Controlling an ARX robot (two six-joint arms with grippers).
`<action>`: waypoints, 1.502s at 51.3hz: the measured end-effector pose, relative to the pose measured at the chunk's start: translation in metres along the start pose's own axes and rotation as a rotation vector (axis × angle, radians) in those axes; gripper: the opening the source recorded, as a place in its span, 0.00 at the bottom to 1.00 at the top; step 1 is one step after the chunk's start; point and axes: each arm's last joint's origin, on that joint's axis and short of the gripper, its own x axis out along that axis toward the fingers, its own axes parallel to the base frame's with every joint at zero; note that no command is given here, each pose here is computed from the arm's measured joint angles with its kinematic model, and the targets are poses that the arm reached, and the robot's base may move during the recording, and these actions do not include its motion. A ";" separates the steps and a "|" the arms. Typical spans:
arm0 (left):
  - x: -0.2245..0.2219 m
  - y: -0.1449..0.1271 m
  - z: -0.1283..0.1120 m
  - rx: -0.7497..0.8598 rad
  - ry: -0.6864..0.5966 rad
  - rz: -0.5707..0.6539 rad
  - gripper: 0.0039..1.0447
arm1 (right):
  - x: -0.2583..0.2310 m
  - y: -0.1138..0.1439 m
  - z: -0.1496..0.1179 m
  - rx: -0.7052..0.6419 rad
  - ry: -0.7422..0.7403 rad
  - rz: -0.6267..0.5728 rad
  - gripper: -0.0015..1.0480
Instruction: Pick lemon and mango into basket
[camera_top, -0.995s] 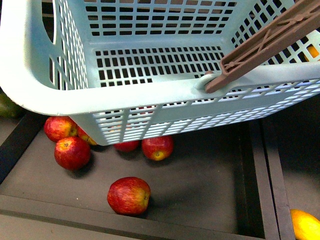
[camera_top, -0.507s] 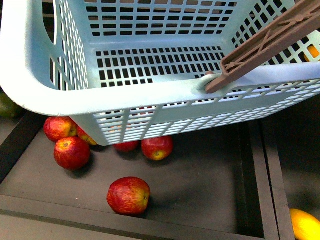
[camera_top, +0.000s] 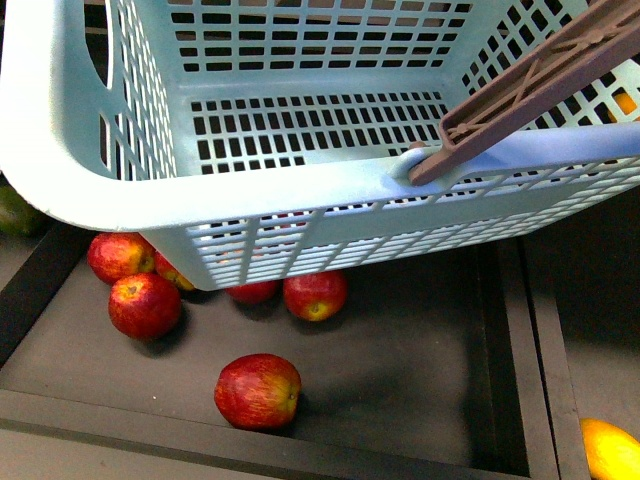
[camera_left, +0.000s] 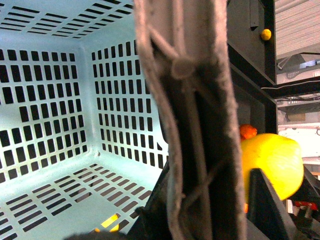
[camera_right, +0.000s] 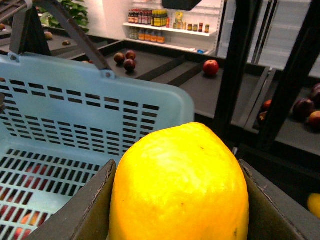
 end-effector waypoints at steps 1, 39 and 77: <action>0.000 0.000 0.000 0.000 0.000 0.000 0.04 | 0.008 0.007 -0.002 0.011 0.006 0.004 0.58; 0.000 0.000 0.000 0.004 -0.001 0.004 0.04 | 0.007 0.027 -0.002 0.200 -0.001 -0.343 0.89; 0.000 0.000 -0.001 0.004 0.000 0.003 0.04 | -0.088 0.079 -0.051 0.098 0.011 -0.404 0.02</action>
